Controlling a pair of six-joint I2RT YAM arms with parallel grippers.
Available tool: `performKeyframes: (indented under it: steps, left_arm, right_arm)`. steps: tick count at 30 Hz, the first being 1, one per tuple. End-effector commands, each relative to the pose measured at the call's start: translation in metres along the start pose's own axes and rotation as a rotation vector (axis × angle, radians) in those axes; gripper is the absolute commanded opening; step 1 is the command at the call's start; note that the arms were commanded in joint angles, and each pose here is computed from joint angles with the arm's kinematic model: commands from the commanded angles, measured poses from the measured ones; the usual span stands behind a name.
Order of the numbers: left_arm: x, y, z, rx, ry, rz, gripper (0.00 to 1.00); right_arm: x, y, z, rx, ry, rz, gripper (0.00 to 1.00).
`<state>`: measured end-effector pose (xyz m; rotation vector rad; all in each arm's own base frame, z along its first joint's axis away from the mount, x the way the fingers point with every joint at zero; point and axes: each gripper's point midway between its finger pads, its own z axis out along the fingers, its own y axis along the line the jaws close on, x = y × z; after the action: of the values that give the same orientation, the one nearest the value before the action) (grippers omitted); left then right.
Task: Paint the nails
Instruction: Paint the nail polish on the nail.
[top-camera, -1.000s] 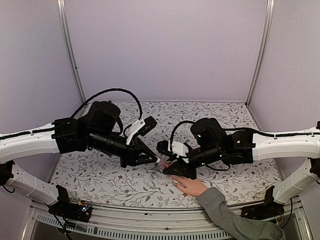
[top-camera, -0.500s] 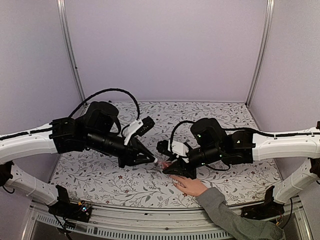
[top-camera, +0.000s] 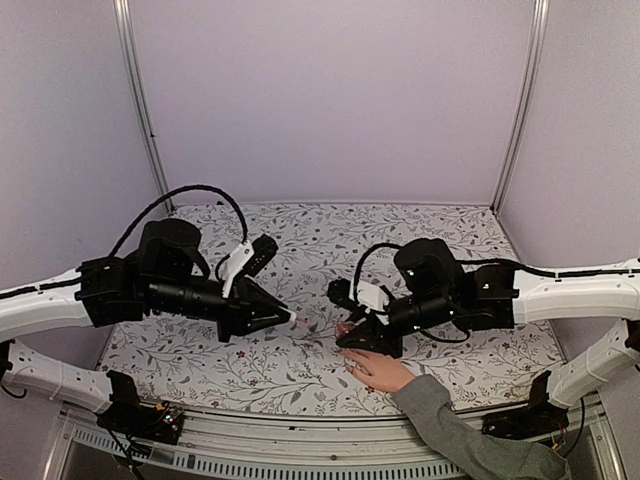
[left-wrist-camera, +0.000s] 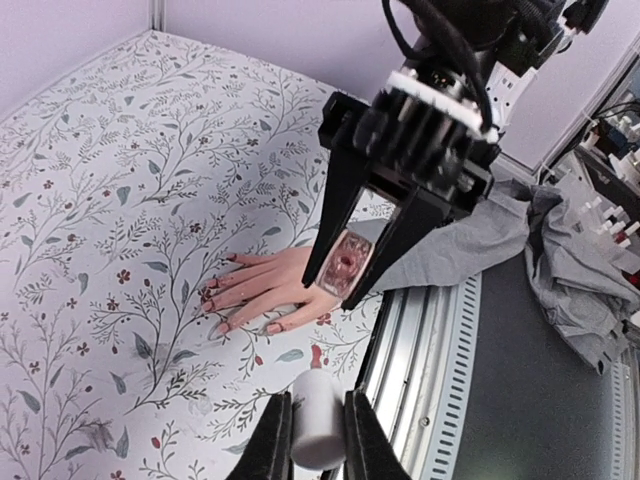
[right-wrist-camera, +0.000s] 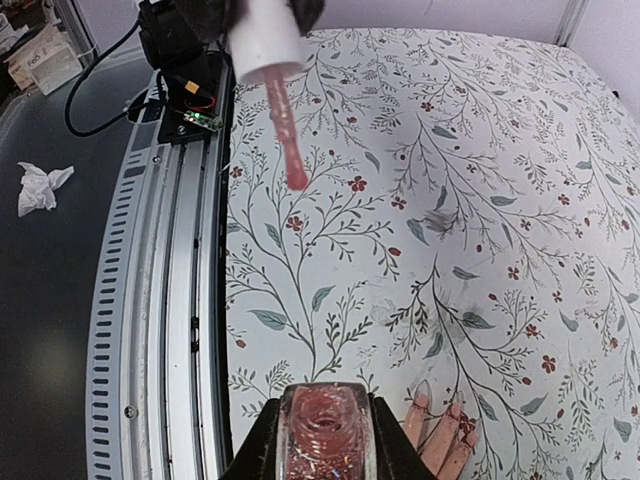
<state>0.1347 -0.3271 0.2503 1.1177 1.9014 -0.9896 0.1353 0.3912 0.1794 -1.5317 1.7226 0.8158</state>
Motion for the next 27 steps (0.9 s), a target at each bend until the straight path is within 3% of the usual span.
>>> performKeyframes:
  steps: [1,11,27]
  left_arm:
    - [-0.008,0.012,-0.008,-0.053,-0.136,0.037,0.0]
    - [0.03,0.024,0.021,-0.069,-0.202,0.067,0.0]
    - [0.093,0.026,0.1,-0.094,-0.062,0.204,0.0]
  right_arm:
    - [-0.024,-0.011,-0.026,0.02,-0.13,0.039,0.0]
    - [-0.028,-0.029,-0.057,0.064,-0.216,0.107,0.0]
    - [-0.029,-0.054,-0.075,0.138,-0.27,0.161,0.0]
